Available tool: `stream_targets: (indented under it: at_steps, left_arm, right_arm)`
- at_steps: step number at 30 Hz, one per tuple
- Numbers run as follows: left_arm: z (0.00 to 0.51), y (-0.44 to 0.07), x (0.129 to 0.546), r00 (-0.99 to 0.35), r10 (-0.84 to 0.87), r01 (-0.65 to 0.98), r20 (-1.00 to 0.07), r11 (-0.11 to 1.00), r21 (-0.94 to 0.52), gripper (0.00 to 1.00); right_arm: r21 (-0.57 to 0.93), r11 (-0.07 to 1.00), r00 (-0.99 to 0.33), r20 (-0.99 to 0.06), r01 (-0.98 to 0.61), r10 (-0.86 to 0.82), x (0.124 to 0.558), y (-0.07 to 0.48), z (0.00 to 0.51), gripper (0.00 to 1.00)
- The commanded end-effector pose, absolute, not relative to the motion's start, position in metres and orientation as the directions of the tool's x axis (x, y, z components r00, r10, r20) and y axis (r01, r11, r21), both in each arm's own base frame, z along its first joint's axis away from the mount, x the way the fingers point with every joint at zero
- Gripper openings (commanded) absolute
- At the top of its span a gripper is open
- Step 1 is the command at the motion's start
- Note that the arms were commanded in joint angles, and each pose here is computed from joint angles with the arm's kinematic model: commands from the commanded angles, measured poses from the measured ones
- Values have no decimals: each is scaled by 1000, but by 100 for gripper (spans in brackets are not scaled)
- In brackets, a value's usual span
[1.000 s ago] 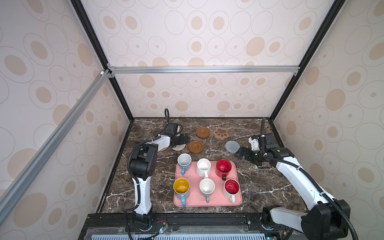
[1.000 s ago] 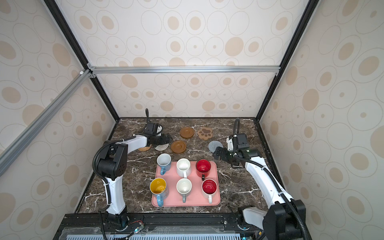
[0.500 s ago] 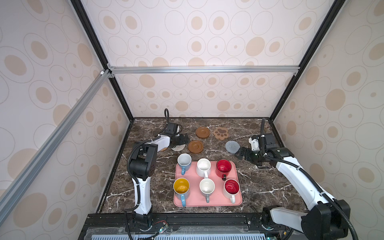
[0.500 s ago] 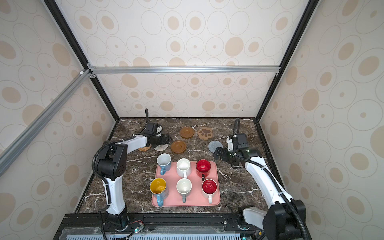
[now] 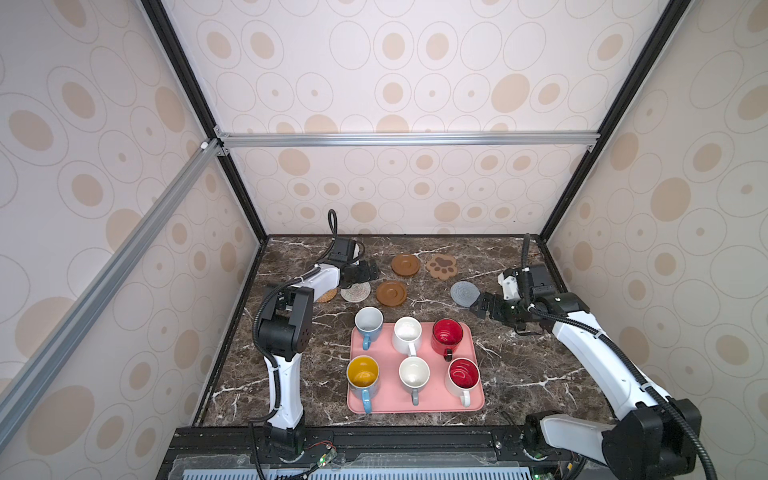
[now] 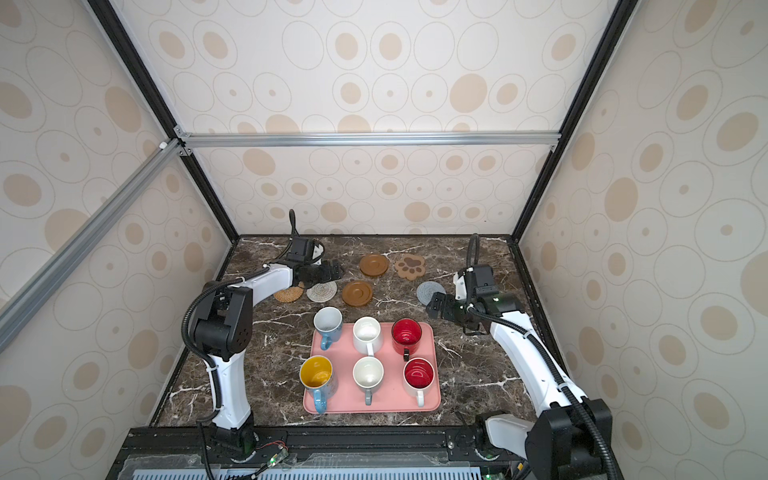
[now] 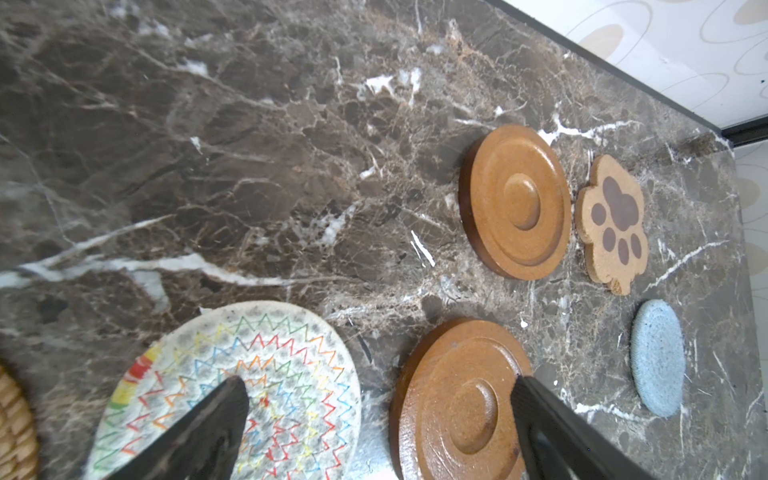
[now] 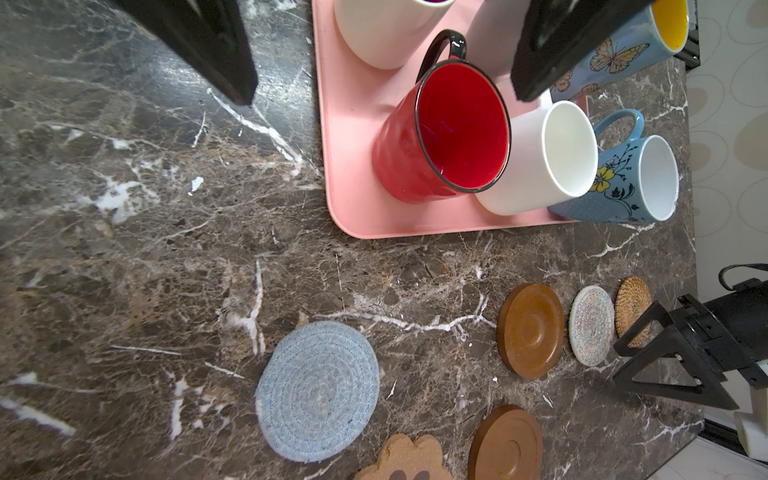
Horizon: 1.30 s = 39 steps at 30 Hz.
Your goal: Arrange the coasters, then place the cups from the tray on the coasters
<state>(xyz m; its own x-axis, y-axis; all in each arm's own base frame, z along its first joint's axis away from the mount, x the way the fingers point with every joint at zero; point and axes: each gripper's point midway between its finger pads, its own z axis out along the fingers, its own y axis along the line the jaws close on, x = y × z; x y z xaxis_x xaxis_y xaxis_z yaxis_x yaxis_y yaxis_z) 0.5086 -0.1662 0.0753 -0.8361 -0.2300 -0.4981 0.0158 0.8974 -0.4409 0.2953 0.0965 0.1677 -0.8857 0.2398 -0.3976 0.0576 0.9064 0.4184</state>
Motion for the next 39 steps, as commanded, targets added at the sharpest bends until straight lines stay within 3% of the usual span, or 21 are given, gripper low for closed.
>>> stream_targets:
  at_steps: [1,20,31,39]
  left_arm:
    - [91,-165,505,-826,-249,20,-506,883,-468,100]
    - [59,-165,496,-854,-250,-6,-456,882,-472,100]
    - [133,-162,504,-767,-294,42,-570,864,-502,100]
    - [164,-133,472,-701,-390,-7,-597,841,-541,100]
  right_arm:
    - [413,909,-893,-388,53,229,294,98,168,100]
    - [427,903,-908,-357,50,219,293,105,163,100]
    - [444,895,-920,-362,-31,148,323,123,181,100]
    - [472,859,-944,-327,-196,-35,361,191,180,100]
